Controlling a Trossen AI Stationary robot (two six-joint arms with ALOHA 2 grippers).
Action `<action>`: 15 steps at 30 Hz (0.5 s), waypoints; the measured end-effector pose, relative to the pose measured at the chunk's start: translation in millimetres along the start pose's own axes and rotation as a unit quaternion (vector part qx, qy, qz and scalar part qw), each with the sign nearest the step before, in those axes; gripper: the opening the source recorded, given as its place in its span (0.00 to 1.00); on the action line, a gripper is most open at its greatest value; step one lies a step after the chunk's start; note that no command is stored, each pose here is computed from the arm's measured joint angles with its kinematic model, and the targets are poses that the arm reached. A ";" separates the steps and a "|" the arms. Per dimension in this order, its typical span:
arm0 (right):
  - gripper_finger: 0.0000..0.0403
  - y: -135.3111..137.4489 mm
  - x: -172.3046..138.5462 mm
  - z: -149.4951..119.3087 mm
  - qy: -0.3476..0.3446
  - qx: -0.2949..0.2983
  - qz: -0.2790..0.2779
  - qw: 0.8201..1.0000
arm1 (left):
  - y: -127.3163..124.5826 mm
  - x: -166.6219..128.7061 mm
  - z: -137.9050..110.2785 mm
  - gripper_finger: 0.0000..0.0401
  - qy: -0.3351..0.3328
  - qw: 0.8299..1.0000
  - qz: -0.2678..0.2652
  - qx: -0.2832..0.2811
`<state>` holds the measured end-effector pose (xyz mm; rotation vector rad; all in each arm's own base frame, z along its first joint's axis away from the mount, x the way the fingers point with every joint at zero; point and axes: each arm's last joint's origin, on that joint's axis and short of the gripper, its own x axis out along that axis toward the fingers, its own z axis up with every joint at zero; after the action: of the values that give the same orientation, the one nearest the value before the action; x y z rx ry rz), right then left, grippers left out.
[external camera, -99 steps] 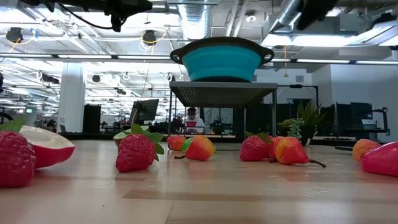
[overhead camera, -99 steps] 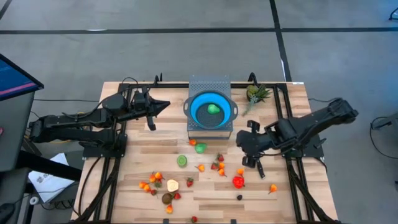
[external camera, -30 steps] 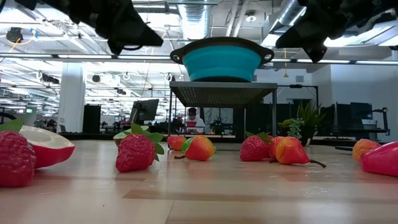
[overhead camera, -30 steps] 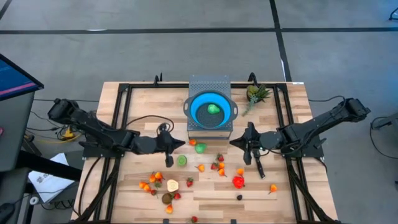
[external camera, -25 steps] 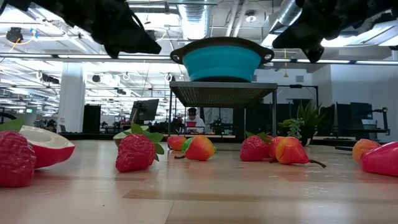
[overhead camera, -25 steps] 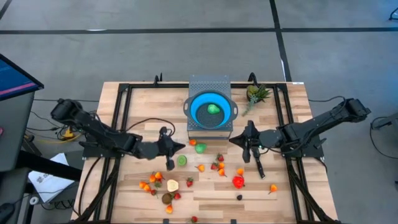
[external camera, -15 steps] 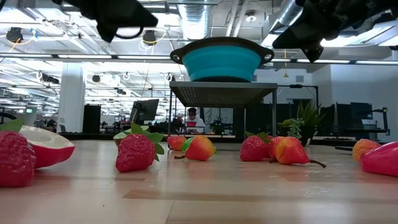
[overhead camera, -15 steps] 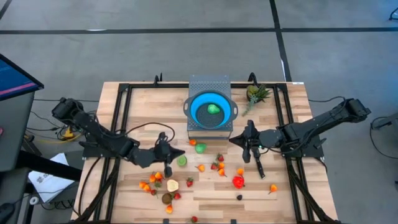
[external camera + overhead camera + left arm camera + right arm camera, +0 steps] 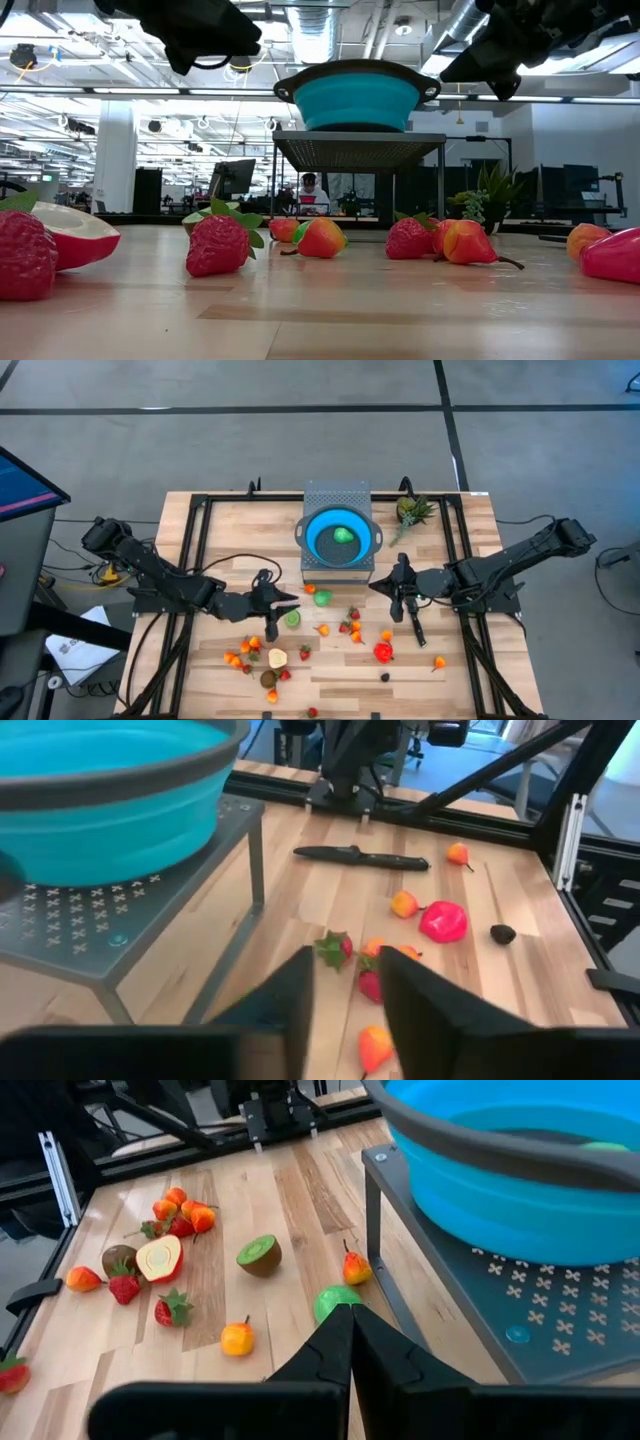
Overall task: Pick & Place Fruit
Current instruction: Put the top sliced kiwi into the strainer bowl
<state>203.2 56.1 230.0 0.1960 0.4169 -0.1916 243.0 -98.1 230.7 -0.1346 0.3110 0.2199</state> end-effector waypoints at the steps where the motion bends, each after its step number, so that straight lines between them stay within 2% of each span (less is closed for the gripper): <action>1: 0.00 -0.2 0.0 -0.5 0.002 -0.001 -0.001 1.000 | 1.0 0.8 -0.2 0.35 0.004 1.000 -0.003 0.001; 5: 0.00 -0.5 -0.1 -1.3 0.006 -0.003 -0.002 1.000 | 2.4 2.3 0.0 0.56 0.010 1.000 -0.015 0.012; 9: 0.00 -0.6 -0.1 -1.3 0.006 -0.003 -0.003 1.000 | 0.0 2.1 -0.8 0.74 0.024 0.998 -0.057 0.024; 12: 0.00 -0.6 -0.1 -1.3 0.006 -0.003 -0.003 1.000 | -2.0 1.8 -1.5 0.82 0.034 0.995 -0.093 0.034; 15: 0.00 -0.5 0.0 -1.3 0.006 -0.003 -0.003 1.000 | -2.6 1.6 -2.9 0.85 0.039 0.993 -0.109 0.035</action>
<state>202.5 55.9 228.8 0.1903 0.4305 -0.1942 244.2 -100.8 227.7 -0.1068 0.3794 -0.0120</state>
